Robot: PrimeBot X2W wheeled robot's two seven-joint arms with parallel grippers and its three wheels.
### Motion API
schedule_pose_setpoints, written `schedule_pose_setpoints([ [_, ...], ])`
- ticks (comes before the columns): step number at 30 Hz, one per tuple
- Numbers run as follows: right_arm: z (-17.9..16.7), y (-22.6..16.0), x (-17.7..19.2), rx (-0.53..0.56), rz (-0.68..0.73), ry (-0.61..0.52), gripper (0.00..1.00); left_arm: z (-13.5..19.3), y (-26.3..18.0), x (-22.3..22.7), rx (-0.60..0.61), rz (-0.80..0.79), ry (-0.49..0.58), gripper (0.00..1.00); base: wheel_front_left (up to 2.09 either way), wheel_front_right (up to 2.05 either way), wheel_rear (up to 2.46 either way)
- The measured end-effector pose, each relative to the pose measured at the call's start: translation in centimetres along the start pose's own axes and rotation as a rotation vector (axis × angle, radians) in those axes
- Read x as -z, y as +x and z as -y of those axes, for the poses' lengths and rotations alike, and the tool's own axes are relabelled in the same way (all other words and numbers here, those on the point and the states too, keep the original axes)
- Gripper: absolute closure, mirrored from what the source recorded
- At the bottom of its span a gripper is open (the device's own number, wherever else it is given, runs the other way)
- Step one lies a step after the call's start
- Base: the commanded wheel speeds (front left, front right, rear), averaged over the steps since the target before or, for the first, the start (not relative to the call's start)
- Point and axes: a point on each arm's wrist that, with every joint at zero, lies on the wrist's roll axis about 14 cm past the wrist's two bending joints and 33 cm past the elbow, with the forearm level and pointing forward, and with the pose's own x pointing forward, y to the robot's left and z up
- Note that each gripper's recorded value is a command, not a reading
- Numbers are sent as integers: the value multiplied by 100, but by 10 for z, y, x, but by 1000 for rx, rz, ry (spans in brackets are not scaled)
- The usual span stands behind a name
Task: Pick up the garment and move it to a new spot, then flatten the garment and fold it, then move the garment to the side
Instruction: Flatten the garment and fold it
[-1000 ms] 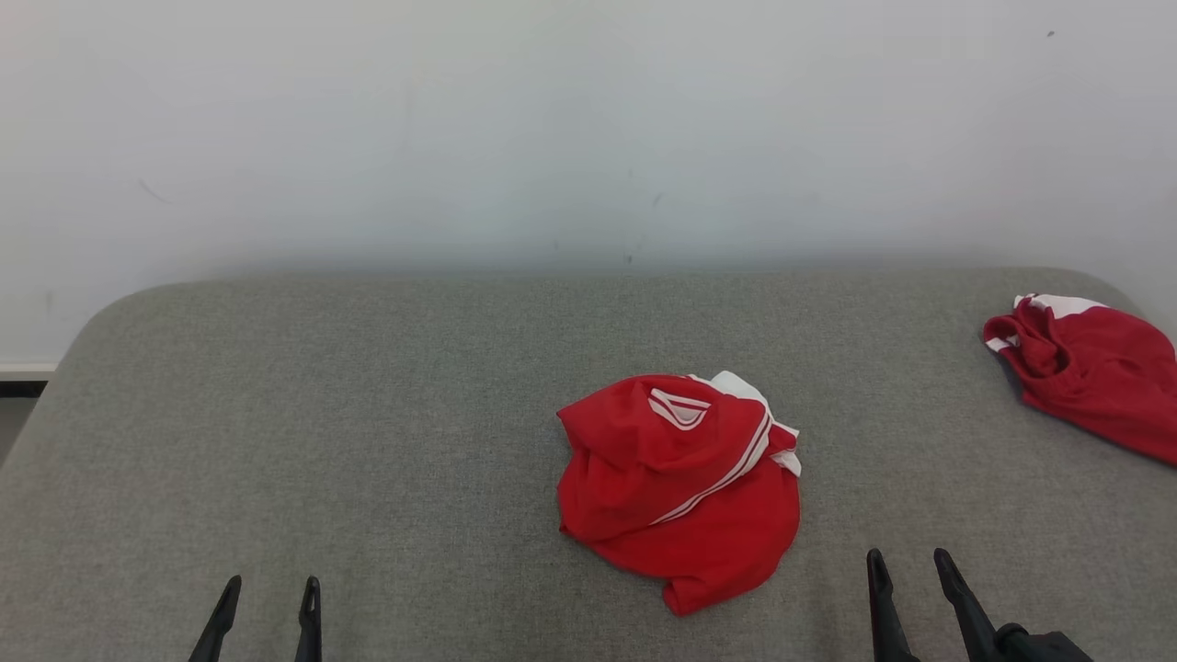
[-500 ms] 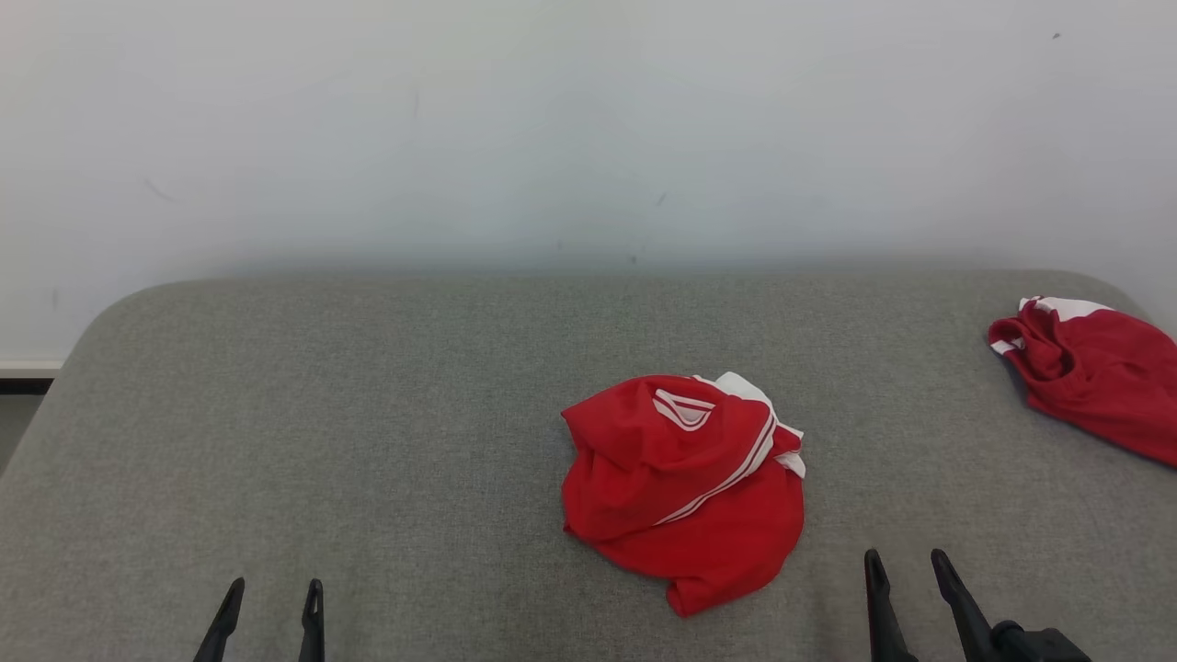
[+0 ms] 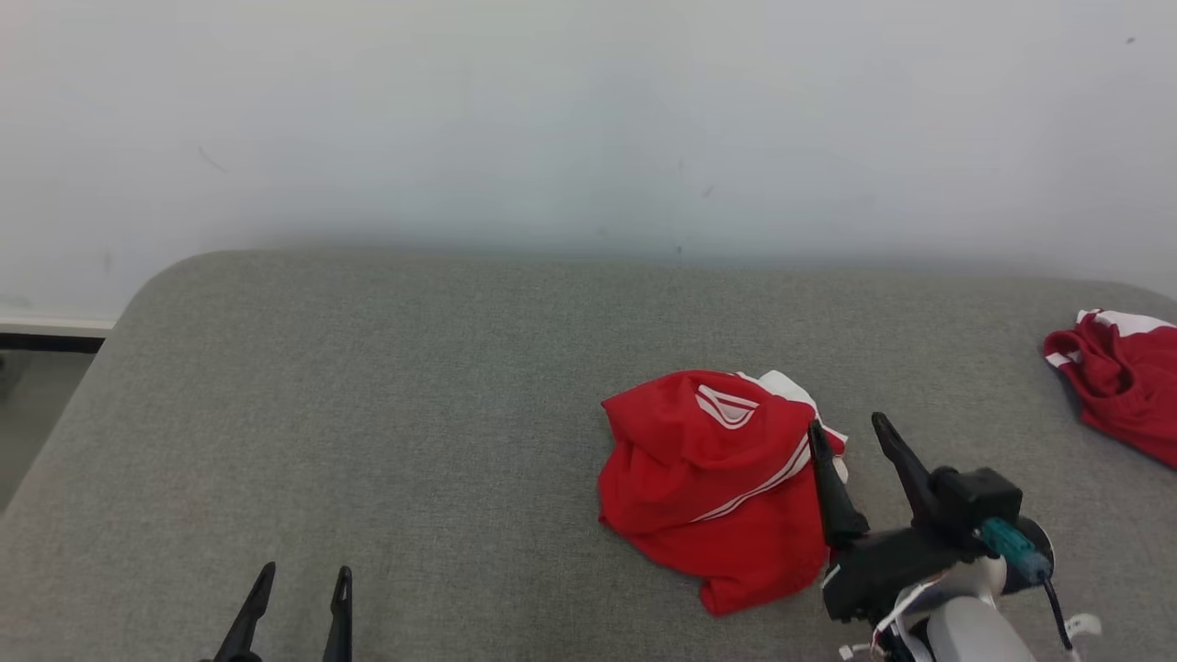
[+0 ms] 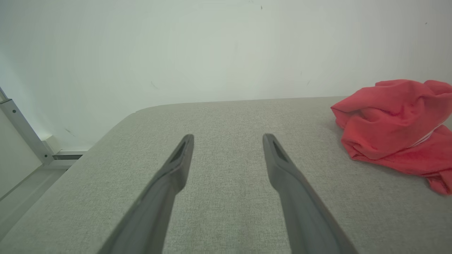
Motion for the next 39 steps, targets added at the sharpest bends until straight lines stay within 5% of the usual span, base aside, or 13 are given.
schedule_pose_setpoints([
  [16,-8,37,74,-24,-320,35,3,-5,-2,8,-25,-28,-12,0,0,0,0],
  [17,-8,37,74,-24,-320,35,82,-5,-2,8,-25,-28,-12,0,0,0,0],
  [18,-8,37,77,-23,-326,41,100,-5,-1,8,-27,-27,-11,0,0,0,0],
  [23,-5,39,80,-8,-308,61,100,-7,2,11,-31,-37,-11,0,0,0,0],
  [30,14,52,39,14,-160,43,100,-1,8,11,-16,-35,-18,0,0,0,0],
  [39,-68,71,-34,-206,83,55,100,4,13,6,-10,-20,-31,0,0,0,0],
])
